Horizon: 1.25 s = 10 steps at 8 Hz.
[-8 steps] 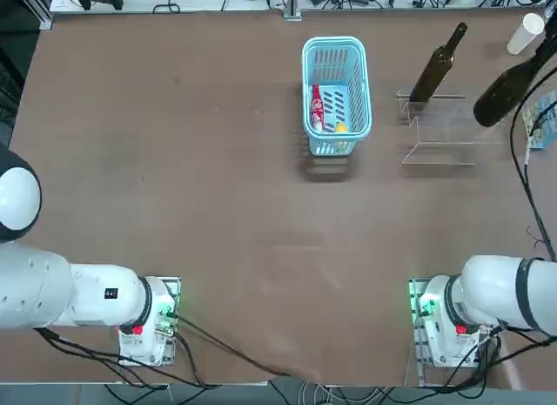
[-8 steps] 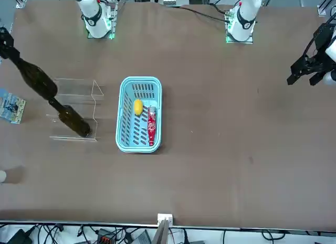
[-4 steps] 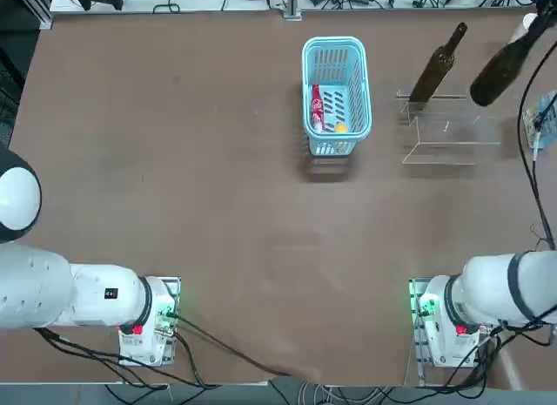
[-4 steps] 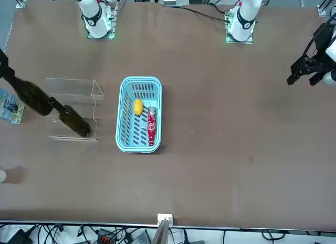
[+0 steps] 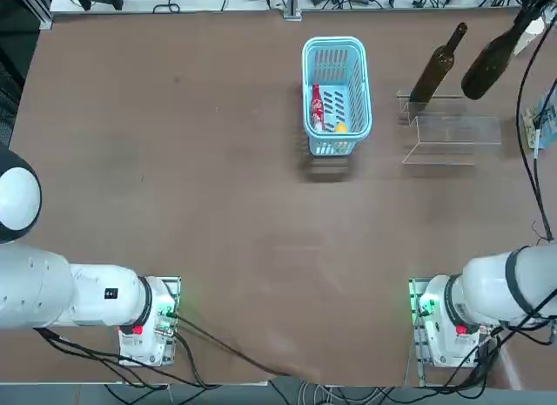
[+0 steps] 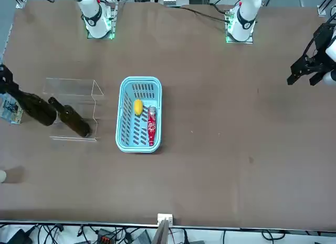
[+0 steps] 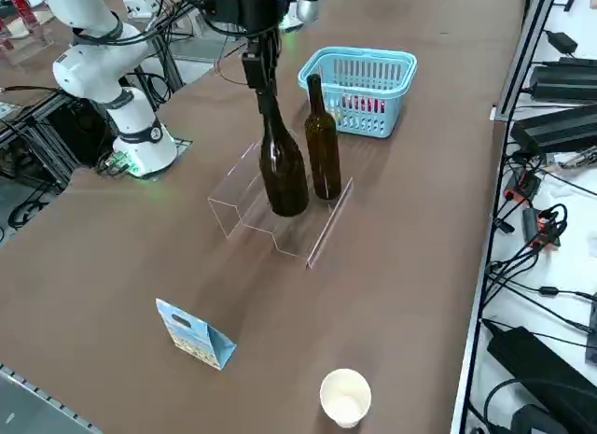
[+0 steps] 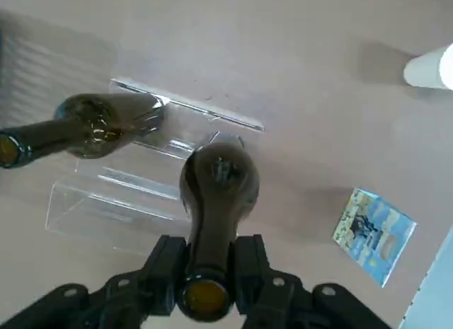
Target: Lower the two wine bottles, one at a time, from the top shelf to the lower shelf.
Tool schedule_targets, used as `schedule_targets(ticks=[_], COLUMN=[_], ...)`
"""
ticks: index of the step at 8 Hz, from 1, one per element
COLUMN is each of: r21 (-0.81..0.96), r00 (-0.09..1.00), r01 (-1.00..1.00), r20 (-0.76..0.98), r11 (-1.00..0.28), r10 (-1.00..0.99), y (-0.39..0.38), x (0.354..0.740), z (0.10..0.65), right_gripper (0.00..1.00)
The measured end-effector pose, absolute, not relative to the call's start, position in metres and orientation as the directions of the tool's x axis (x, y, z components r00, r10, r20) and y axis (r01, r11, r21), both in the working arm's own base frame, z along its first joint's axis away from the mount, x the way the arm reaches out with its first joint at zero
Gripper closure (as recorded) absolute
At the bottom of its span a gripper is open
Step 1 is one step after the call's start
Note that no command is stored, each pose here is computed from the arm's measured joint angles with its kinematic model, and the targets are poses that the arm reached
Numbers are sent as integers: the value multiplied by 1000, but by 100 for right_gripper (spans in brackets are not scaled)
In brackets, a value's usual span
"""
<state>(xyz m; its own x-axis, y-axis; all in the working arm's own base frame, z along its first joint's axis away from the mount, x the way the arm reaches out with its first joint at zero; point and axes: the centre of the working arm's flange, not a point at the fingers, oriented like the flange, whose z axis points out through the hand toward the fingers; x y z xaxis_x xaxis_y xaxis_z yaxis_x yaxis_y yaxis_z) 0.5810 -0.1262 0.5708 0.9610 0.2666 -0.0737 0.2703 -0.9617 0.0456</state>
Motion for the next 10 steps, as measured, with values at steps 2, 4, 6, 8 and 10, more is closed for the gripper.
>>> schedule_targets(ticks=[2, 4, 6, 8, 10], r21=[37, 29, 7, -1, 4], r00=[953, 942, 929, 924, 920], r01=[295, 324, 361, 377, 387], r20=[-90, -99, -92, -75, -66], r11=[-955, -946, -933, -926, -922], r10=[290, 320, 358, 376, 386], y=[-126, -126, -129, -133, -134], x=[586, 588, 591, 594, 600], z=[561, 555, 550, 547, 541], right_gripper=[60, 60, 60, 60, 60])
